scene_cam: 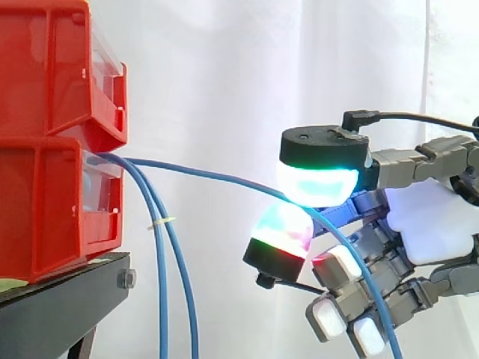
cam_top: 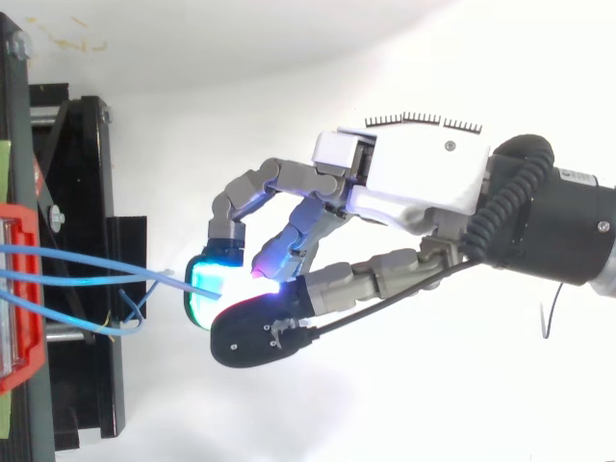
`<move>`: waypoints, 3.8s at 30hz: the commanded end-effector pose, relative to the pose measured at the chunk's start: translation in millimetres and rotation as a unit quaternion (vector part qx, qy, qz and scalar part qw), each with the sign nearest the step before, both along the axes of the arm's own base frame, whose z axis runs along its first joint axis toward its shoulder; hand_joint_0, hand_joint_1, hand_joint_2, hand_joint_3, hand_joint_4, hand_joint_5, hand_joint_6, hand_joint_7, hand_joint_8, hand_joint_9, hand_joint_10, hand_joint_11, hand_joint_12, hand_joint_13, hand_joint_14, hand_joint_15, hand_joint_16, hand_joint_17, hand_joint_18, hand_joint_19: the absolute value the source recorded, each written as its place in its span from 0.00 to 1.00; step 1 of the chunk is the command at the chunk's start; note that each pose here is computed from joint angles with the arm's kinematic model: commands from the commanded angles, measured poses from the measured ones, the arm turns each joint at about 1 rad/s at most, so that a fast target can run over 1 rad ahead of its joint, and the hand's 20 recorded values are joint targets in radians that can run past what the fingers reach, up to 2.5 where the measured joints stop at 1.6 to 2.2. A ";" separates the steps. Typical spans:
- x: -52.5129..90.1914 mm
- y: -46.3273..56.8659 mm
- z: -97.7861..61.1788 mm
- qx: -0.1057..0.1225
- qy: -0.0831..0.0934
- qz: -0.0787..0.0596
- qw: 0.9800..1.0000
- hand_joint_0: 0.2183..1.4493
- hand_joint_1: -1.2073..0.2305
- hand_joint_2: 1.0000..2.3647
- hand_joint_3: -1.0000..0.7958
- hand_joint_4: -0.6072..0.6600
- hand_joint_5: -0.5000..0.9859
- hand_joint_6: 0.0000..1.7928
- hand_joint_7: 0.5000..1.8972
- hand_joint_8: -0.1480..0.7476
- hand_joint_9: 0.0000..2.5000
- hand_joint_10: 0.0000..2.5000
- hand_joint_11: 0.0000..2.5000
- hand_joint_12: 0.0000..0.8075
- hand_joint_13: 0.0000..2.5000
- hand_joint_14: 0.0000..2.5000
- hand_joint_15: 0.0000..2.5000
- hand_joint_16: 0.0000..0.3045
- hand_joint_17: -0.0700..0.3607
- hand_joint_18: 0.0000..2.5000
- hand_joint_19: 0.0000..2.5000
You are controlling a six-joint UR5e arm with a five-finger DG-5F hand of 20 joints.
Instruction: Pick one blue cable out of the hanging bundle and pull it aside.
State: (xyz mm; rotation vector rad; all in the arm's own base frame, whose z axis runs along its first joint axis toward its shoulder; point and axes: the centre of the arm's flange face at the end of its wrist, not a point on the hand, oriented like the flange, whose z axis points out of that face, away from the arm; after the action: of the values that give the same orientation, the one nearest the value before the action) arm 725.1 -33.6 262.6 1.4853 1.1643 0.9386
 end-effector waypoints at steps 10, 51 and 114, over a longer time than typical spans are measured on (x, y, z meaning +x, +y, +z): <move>0.1 0.9 0.1 0.000 0.000 0.000 1.000 0.31 0.28 0.02 0.53 0.56 0.27 0.52 0.40 0.51 0.45 0.01 0.32 0.47 0.36 0.01 0.27 0.16 0.41 0.31 0.29; 0.0 0.8 0.1 0.000 0.000 0.000 1.000 0.31 0.28 0.02 0.53 0.56 0.27 0.52 0.39 0.52 0.45 0.01 0.33 0.46 0.36 0.01 0.28 0.16 0.42 0.31 0.29; -0.4 -0.4 -0.6 -0.001 0.001 -0.001 1.000 0.31 0.28 0.02 0.52 0.56 0.27 0.52 0.39 0.52 0.45 0.01 0.33 0.47 0.35 0.01 0.28 0.16 0.42 0.31 0.30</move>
State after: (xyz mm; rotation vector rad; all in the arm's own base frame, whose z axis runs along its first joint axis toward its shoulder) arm 725.2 -33.4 262.7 1.4847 1.1626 0.9380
